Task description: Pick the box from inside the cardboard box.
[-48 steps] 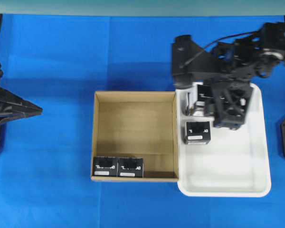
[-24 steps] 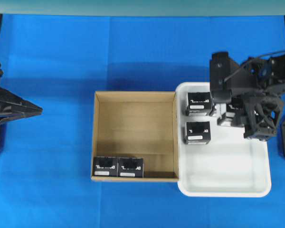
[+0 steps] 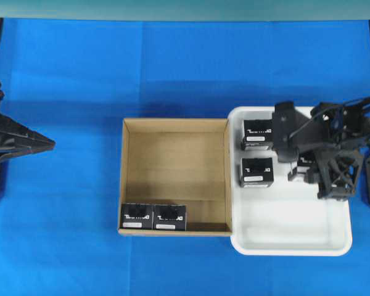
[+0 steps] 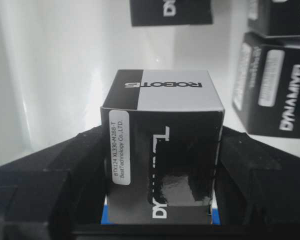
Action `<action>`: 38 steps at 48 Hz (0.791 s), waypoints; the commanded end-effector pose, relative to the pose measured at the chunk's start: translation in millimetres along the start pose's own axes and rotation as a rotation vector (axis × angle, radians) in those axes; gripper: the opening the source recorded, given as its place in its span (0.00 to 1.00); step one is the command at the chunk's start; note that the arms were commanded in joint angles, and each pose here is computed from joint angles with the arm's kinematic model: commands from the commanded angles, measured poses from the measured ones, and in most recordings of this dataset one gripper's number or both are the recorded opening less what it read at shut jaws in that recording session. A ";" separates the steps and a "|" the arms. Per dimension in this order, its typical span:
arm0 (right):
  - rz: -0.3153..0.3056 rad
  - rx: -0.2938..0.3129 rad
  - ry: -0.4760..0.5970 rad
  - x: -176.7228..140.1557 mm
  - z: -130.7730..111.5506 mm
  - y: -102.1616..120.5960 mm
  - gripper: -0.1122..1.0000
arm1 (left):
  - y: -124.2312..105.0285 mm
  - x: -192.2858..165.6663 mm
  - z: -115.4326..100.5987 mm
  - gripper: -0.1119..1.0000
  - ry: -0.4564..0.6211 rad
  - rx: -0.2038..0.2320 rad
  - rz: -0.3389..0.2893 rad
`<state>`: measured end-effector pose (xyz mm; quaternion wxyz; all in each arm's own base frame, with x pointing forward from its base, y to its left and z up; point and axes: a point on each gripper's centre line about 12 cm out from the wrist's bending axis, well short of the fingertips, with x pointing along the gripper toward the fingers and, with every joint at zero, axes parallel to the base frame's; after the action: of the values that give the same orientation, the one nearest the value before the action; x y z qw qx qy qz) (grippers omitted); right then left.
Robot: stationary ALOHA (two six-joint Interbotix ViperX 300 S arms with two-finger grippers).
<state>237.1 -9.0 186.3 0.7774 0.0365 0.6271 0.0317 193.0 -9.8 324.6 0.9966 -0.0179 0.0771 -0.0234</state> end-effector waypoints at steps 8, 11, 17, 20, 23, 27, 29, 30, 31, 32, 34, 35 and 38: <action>-0.007 -0.003 -0.023 22.3 -1.4 -0.1 0.65 | -0.4 0.4 11.7 0.03 -0.026 0.001 -0.001; -0.009 -0.001 -0.020 29.5 -2.0 -0.9 0.64 | -0.7 0.4 11.7 0.03 -0.026 0.000 -0.002; -0.012 0.005 0.005 41.6 -3.5 -3.0 0.64 | -0.4 1.8 10.7 0.03 -0.020 0.000 0.000; -0.012 0.009 0.019 47.7 -4.4 -3.6 0.64 | -0.7 2.2 10.5 0.03 -0.018 -0.004 -0.002; -0.013 0.010 0.028 52.8 -4.4 -4.5 0.65 | -0.4 2.5 10.2 0.03 -0.017 -0.015 0.000; -0.018 0.007 0.021 56.7 -3.3 -5.6 0.64 | -0.3 3.2 9.7 0.03 -0.014 -0.034 0.000; -0.020 0.008 0.016 58.8 -3.0 -6.0 0.64 | -0.6 3.6 9.5 0.03 -0.012 -0.035 -0.002; -0.021 0.008 0.010 59.2 -2.2 -6.2 0.64 | -0.6 4.0 9.2 0.03 -0.011 -0.037 -0.002; -0.023 0.006 0.012 60.5 -2.9 -6.5 0.64 | -0.6 4.0 9.2 0.03 -0.011 -0.037 -0.002; -0.022 0.007 0.009 60.8 -2.5 -6.5 0.64 | -0.3 4.0 9.2 0.03 -0.011 -0.037 0.000; -0.024 0.007 0.011 62.6 -2.7 -6.9 0.64 | -0.3 4.3 9.0 0.03 -0.009 -0.037 0.000; -0.024 0.007 0.011 63.3 -2.5 -7.0 0.64 | -0.6 4.3 9.0 0.03 -0.009 -0.037 -0.002; -0.023 0.012 0.027 66.1 -4.6 -7.1 0.64 | -0.3 4.7 8.7 0.03 -0.008 -0.037 0.000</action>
<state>245.2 -9.8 122.9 0.7709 0.0344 0.6358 0.0193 196.6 -10.0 321.7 0.9954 -0.0367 0.0859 -0.0216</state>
